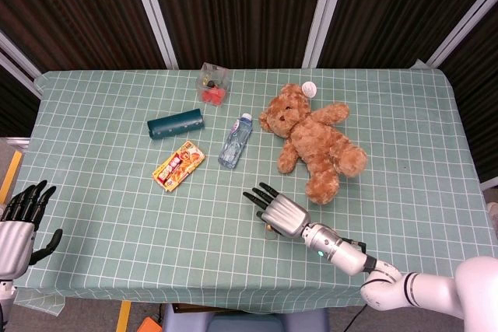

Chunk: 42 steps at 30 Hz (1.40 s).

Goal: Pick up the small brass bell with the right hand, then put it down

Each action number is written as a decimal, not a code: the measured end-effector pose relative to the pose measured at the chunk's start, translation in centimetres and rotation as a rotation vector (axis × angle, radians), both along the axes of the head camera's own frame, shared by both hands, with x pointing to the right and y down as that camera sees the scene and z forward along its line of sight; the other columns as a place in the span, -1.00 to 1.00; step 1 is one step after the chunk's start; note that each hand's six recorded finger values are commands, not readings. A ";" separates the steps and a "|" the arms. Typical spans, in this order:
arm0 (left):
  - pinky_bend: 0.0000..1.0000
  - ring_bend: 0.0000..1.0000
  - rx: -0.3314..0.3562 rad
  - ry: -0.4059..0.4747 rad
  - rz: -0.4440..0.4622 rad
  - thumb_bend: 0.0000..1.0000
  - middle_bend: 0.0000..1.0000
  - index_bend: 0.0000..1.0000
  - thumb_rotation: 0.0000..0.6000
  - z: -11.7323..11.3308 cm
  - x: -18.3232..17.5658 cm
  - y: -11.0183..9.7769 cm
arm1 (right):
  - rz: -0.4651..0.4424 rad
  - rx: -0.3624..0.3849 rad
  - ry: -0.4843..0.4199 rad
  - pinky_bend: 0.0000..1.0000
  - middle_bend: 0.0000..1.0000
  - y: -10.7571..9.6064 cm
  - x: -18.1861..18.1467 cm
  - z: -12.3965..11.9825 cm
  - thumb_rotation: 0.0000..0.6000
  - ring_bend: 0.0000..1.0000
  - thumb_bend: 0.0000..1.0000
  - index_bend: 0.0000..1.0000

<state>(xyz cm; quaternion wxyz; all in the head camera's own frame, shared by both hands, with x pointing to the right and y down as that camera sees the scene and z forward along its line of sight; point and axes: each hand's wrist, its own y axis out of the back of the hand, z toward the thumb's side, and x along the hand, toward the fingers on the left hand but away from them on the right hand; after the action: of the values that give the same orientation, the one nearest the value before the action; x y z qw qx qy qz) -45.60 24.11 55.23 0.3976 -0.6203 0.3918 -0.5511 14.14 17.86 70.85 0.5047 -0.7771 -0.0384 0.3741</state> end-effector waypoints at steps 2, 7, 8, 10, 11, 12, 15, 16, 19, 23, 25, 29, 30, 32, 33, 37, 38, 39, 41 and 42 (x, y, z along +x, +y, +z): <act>-0.74 -1.00 0.001 -0.001 0.000 -0.24 -1.00 -1.00 1.00 0.0 0.0 0.0 | 0.000 0.000 0.002 -1.00 -1.00 0.0 0.0 0.0 1.00 -1.00 -0.05 0.35; -0.74 -1.00 0.003 -0.005 0.000 -0.23 -1.00 -1.00 1.00 0.0 0.0 0.0 | 0.002 0.001 0.009 -1.00 -1.00 0.1 0.0 0.1 1.00 -1.00 -0.04 0.39; -0.74 -1.00 0.005 -0.008 -0.001 -0.23 -1.00 -1.00 1.00 0.0 0.0 -0.1 | 0.004 0.001 0.010 -1.00 -1.00 0.1 0.0 0.2 1.00 -1.00 -0.04 0.41; -0.74 -1.00 0.012 -0.016 -0.006 -0.23 -1.00 -1.00 1.00 0.0 -0.2 -0.1 | 0.006 0.000 0.012 -1.00 -1.00 0.1 0.0 0.2 1.00 -1.00 -0.02 0.45; -0.74 -1.00 0.012 -0.016 -0.008 -0.23 -1.00 -1.00 1.00 0.0 -0.2 -0.1 | 0.006 0.002 0.014 -1.00 -0.99 0.1 0.0 0.2 1.00 -1.00 -0.01 0.48; -0.74 -1.00 0.010 -0.015 -0.009 -0.23 -1.00 -1.00 1.00 0.1 -0.2 -0.1 | 0.006 0.003 0.016 -1.00 -0.98 0.1 0.1 0.2 1.00 -1.00 -0.01 0.51; -0.74 -1.00 0.005 -0.016 -0.003 -0.23 -1.00 -1.00 1.00 0.2 -0.1 -0.1 | 0.009 0.006 0.024 -1.00 -0.94 0.0 0.1 0.3 1.00 -1.00 0.00 0.56; -0.74 -1.00 0.003 -0.016 -0.001 -0.23 -1.00 -1.00 1.00 0.2 0.0 0.0 | 0.012 0.005 0.024 -1.00 -0.93 0.0 0.1 0.3 1.00 -1.00 0.00 0.57; -0.74 -1.00 0.003 -0.016 -0.002 -0.23 -1.00 -1.00 1.00 0.1 0.0 0.0 | 0.018 0.008 0.018 -1.00 -0.92 -0.1 0.0 0.2 1.00 -1.00 0.00 0.59; -0.74 -1.00 0.007 -0.013 -0.006 -0.22 -1.00 -1.00 1.00 0.0 -0.2 0.0 | 0.032 0.005 0.000 -1.00 -0.91 -0.3 -0.1 -0.2 1.00 -1.00 0.02 0.59; -0.74 -1.00 0.008 -0.011 -0.005 -0.22 -1.00 -1.00 1.00 0.0 -0.2 0.0 | 0.044 0.002 -0.020 -1.00 -0.91 -0.4 -0.4 -0.7 1.00 -1.00 0.03 0.62; -0.74 -1.00 0.014 -0.006 0.003 -0.22 -1.00 -1.00 1.00 -0.2 0.0 0.1 | 0.066 -0.004 -0.071 -1.00 -0.89 -0.8 -1.6 -2.0 1.00 -1.00 0.03 0.65; -0.74 -1.00 0.011 -0.005 0.006 -0.22 -1.00 -1.00 1.00 -0.2 0.1 0.1 | 0.070 -0.007 -0.085 -1.00 -0.89 -0.9 -2.1 -2.4 1.00 -1.00 0.03 0.65; -0.74 -1.00 0.005 -0.006 0.006 -0.22 -1.00 -1.00 1.00 -0.1 0.1 0.2 | 0.077 -0.009 -0.117 -1.00 -0.88 -1.3 -3.3 -3.3 1.00 -1.00 0.03 0.65; -0.74 -1.00 -0.001 -0.007 0.007 -0.22 -1.00 -1.00 1.00 0.0 0.1 0.2 | 0.078 -0.005 -0.122 -1.00 -0.88 -1.5 -3.7 -3.5 1.00 -1.00 0.03 0.65; -0.74 -1.00 -0.014 -0.006 0.014 -0.22 -1.00 -1.00 1.00 0.1 0.2 0.3 | 0.060 0.032 -0.091 -1.00 -0.88 -1.6 -3.4 -3.8 1.00 -1.00 0.03 0.65; -0.74 -1.00 -0.014 -0.006 0.016 -0.22 -1.00 -1.00 1.00 0.1 0.2 0.3 | 0.059 0.039 -0.079 -1.00 -0.87 -1.5 -2.8 -3.9 1.00 -1.00 0.03 0.65; -0.74 -1.00 -0.016 -0.007 0.016 -0.22 -1.00 -1.00 1.00 0.1 0.2 0.4 | 0.061 0.045 -0.067 -1.00 -0.87 -1.5 -2.0 -4.0 1.00 -1.00 0.03 0.65; -0.74 -1.00 -0.021 -0.007 0.015 -0.22 -1.00 -1.00 1.00 0.2 0.2 0.4 | 0.079 0.055 -0.047 -1.00 -0.86 -1.4 -0.3 -4.3 1.00 -1.00 0.03 0.65; -0.74 -1.00 -0.024 -0.007 0.013 -0.22 -1.00 -1.00 1.00 0.2 0.1 0.4 | 0.089 0.057 -0.045 -1.00 -0.86 -1.4 0.3 -4.5 1.00 -1.00 0.03 0.65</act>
<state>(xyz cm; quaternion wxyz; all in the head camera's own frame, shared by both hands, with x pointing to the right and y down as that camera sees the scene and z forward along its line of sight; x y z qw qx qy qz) -45.48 24.51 55.48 0.3952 -0.6256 0.3794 -0.5555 14.41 16.45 66.35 0.5084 -0.7681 -0.0947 0.3775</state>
